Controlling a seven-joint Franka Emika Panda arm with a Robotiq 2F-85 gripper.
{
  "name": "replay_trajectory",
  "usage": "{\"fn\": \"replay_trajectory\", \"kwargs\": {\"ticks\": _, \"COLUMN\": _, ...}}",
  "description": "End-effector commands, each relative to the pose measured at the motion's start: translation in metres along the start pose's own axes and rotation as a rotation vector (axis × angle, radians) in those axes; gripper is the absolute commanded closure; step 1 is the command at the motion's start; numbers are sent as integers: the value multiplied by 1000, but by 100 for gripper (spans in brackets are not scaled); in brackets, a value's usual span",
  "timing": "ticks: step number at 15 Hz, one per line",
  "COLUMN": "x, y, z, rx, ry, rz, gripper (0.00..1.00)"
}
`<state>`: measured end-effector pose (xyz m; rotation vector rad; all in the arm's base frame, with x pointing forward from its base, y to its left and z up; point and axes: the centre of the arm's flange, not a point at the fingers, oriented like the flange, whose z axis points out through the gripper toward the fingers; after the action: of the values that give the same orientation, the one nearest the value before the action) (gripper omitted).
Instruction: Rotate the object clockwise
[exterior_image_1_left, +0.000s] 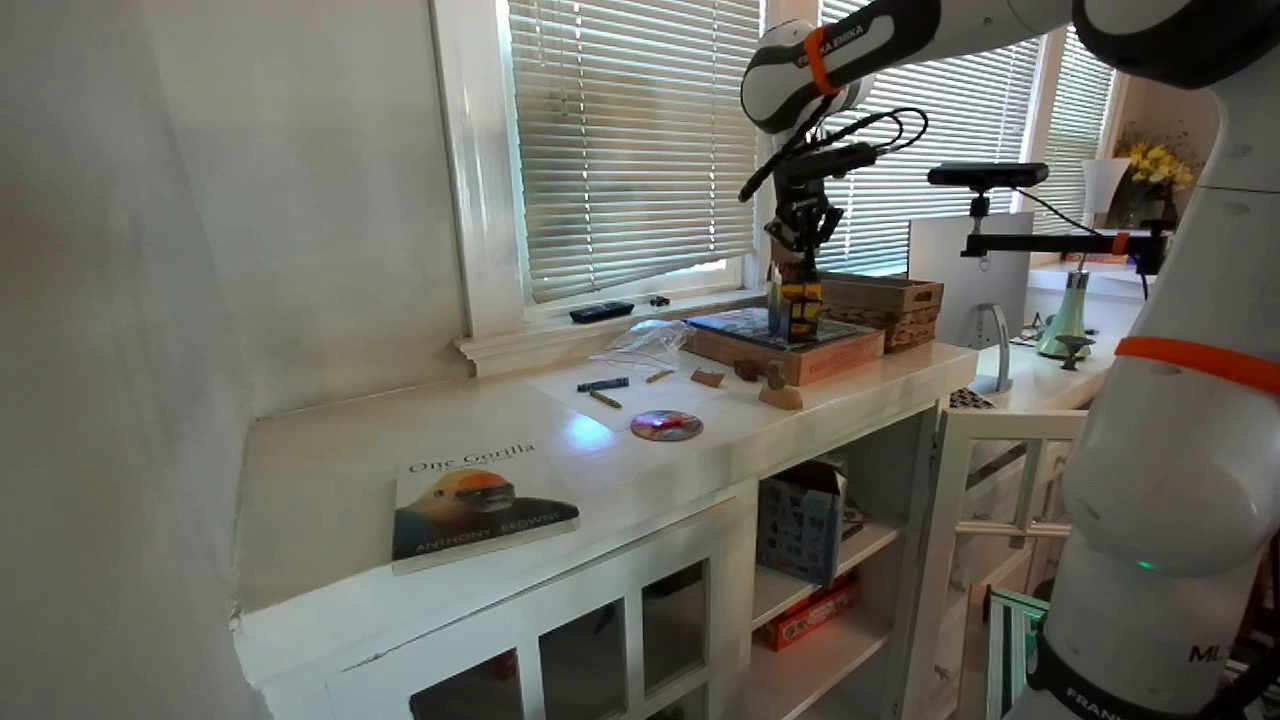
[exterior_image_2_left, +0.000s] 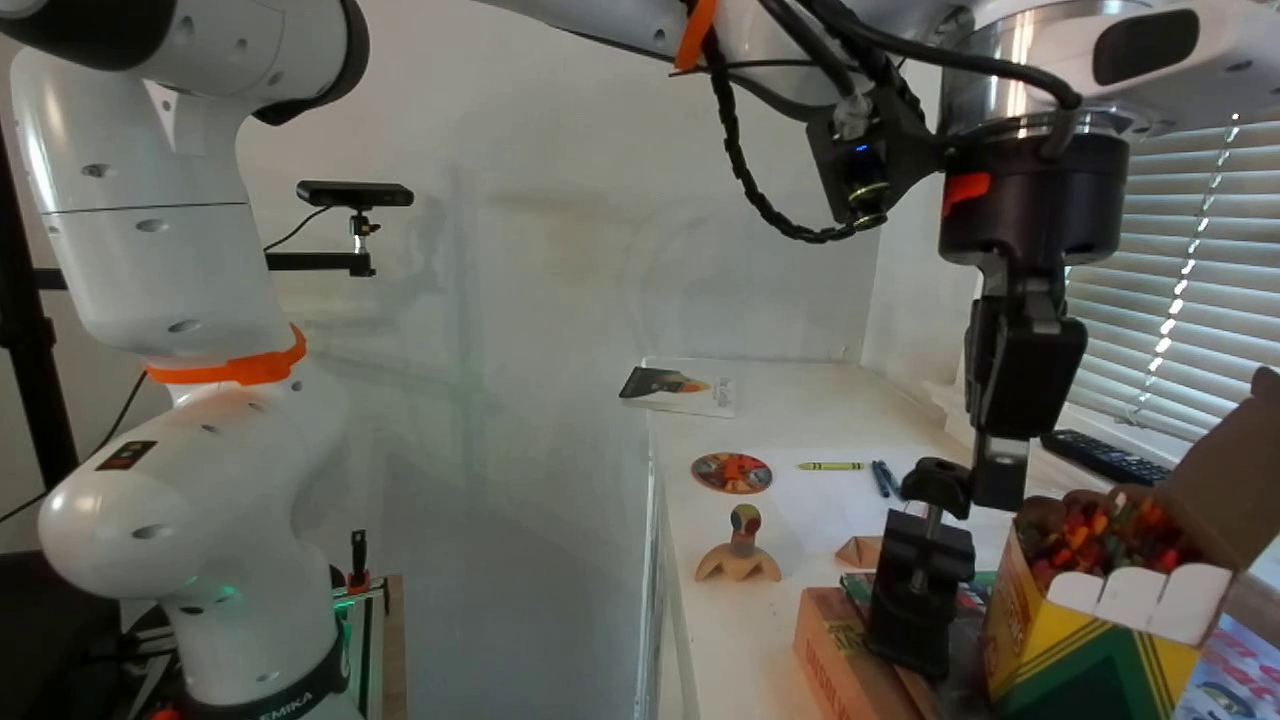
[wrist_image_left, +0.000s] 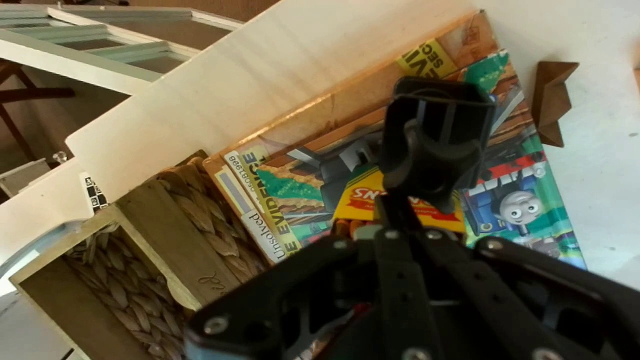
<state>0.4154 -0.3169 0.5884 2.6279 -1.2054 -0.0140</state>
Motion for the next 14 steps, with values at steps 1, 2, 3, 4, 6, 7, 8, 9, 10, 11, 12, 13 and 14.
{"fn": "replay_trajectory", "kwargs": {"ticks": 1, "x": -9, "y": 8, "z": -1, "rx": -17, "ry": -26, "rz": 28, "gripper": 100}}
{"fn": "replay_trajectory", "kwargs": {"ticks": 2, "x": -11, "y": 10, "z": -1, "rx": -17, "ry": -31, "rz": 30, "gripper": 100}}
{"fn": "replay_trajectory", "kwargs": {"ticks": 3, "x": -13, "y": 11, "z": 0, "rx": -10, "ry": -37, "rz": 28, "gripper": 100}}
{"fn": "replay_trajectory", "kwargs": {"ticks": 4, "x": -14, "y": 12, "z": 0, "rx": -10, "ry": -43, "rz": 30, "gripper": 100}}
{"fn": "replay_trajectory", "kwargs": {"ticks": 6, "x": -18, "y": 15, "z": -1, "rx": -9, "ry": -48, "rz": 34, "gripper": 100}}
{"fn": "replay_trajectory", "kwargs": {"ticks": 7, "x": -19, "y": 17, "z": -1, "rx": -6, "ry": -52, "rz": 36, "gripper": 100}}
{"fn": "replay_trajectory", "kwargs": {"ticks": 8, "x": -21, "y": 18, "z": -2, "rx": -3, "ry": -55, "rz": 36, "gripper": 100}}
{"fn": "replay_trajectory", "kwargs": {"ticks": 9, "x": -23, "y": 19, "z": -1, "rx": -2, "ry": -60, "rz": 36, "gripper": 100}}
{"fn": "replay_trajectory", "kwargs": {"ticks": 10, "x": -25, "y": 19, "z": -1, "rx": 2, "ry": -66, "rz": 33, "gripper": 100}}
{"fn": "replay_trajectory", "kwargs": {"ticks": 11, "x": -27, "y": 20, "z": -1, "rx": 2, "ry": -69, "rz": 34, "gripper": 100}}
{"fn": "replay_trajectory", "kwargs": {"ticks": 12, "x": -30, "y": 20, "z": 0, "rx": 6, "ry": -75, "rz": 31, "gripper": 100}}
{"fn": "replay_trajectory", "kwargs": {"ticks": 13, "x": -32, "y": 20, "z": 1, "rx": 11, "ry": -76, "rz": 31, "gripper": 100}}
{"fn": "replay_trajectory", "kwargs": {"ticks": 14, "x": -34, "y": 20, "z": 1, "rx": 15, "ry": -77, "rz": 30, "gripper": 100}}
